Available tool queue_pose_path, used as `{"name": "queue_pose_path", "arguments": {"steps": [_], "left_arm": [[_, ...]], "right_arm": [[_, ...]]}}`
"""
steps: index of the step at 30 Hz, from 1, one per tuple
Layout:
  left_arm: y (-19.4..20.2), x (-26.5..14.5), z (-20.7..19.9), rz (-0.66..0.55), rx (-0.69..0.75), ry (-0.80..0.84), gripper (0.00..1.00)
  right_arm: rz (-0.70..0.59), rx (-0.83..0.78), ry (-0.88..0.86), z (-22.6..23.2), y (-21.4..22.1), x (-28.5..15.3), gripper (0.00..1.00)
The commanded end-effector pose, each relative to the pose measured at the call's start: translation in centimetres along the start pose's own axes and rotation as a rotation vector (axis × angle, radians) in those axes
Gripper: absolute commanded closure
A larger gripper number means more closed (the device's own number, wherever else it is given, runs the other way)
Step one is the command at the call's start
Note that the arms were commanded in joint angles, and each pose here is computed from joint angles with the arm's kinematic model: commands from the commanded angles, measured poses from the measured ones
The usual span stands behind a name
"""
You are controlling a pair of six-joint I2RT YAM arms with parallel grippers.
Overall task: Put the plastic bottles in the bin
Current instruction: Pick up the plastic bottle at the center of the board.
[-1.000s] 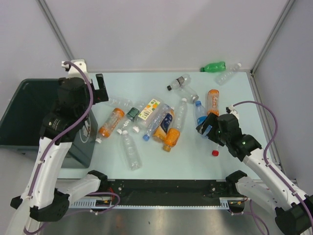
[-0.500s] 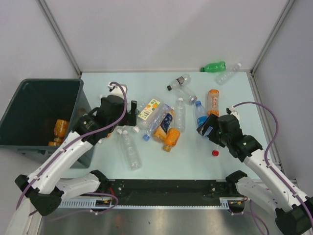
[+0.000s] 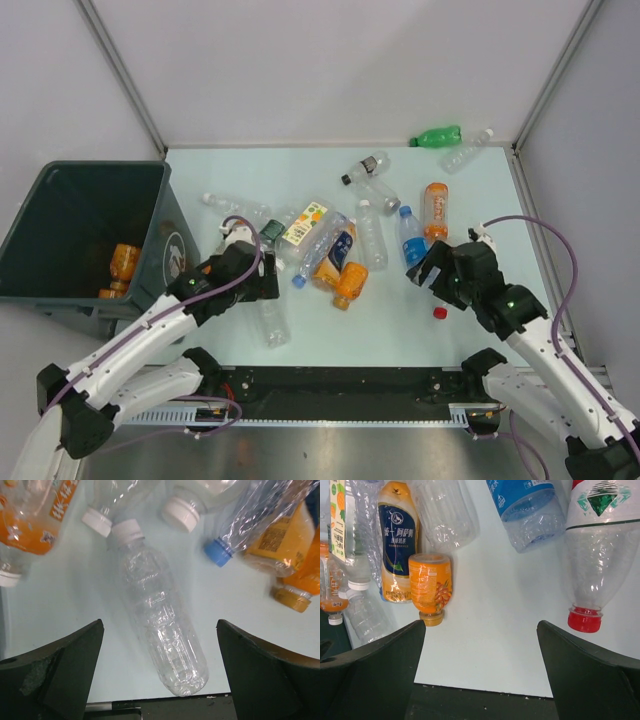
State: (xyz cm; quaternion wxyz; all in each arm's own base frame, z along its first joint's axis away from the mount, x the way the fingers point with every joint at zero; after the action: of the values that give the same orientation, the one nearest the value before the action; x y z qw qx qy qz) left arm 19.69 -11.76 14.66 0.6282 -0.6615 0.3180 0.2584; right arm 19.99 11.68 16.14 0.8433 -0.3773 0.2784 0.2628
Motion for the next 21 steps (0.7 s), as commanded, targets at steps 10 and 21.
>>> {"name": "queue_pose_path", "arguments": {"steps": [10,21], "left_arm": [[4.6,3.4,-1.3,0.07,-0.151,0.062,0.0],[7.1,5.3,-2.1,0.125,-0.153,0.108,0.04]], "right_arm": [[0.051,-0.005,-0.006,-0.9,1.4,-1.6,0.0],[0.017,0.03,-0.034,-1.2,1.3,-3.2,0.0]]}}
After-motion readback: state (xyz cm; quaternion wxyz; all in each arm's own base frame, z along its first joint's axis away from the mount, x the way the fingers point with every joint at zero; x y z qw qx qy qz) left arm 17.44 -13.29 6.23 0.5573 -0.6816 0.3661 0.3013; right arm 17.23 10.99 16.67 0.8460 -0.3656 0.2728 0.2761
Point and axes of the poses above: each gripper's point midway between its finger pads, its own x axis out along the fingers, its own z axis along the line the jaws close on, y = z × x, the point moved 1 cm from there along -x, back along the fingers, and after that the axes turned 4 degrees about x, right-handed, at the moved point
